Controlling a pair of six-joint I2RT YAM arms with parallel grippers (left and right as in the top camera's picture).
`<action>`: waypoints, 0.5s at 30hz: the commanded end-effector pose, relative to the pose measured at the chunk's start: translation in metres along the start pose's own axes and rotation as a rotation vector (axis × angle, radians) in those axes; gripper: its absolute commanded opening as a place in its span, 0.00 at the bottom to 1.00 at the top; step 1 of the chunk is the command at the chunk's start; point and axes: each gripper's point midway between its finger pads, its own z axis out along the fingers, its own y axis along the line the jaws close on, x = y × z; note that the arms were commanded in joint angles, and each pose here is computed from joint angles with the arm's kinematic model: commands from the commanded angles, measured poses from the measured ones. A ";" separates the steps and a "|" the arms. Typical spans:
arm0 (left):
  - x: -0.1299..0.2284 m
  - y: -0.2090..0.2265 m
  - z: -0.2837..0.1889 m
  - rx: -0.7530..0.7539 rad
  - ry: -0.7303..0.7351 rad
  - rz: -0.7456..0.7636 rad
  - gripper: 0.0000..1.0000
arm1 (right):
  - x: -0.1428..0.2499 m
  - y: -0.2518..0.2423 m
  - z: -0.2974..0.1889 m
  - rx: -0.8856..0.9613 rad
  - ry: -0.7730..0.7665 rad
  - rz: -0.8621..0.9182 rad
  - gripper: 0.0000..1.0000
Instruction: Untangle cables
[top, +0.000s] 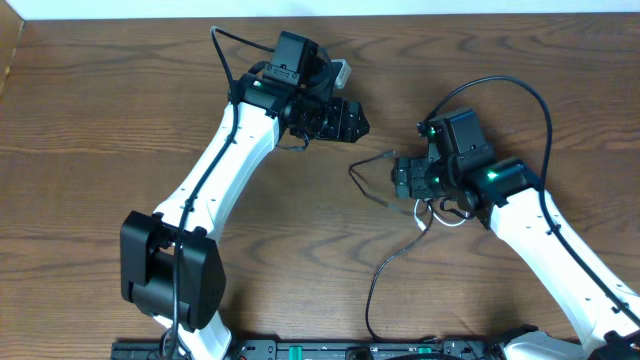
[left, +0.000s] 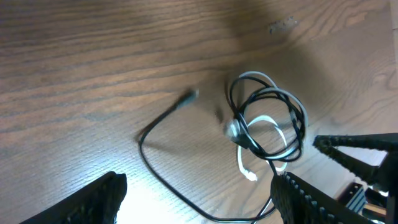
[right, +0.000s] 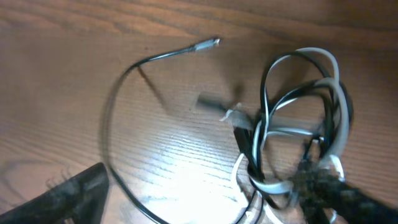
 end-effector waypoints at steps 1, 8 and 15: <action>0.003 0.009 0.003 -0.028 0.009 0.039 0.78 | -0.007 -0.013 -0.002 0.026 -0.020 0.074 0.96; 0.010 -0.019 0.013 0.033 0.028 0.160 0.68 | -0.024 -0.090 -0.025 0.098 -0.084 0.395 0.96; 0.022 -0.057 0.037 0.025 0.037 0.319 0.68 | -0.023 -0.136 -0.039 0.058 -0.090 0.496 0.95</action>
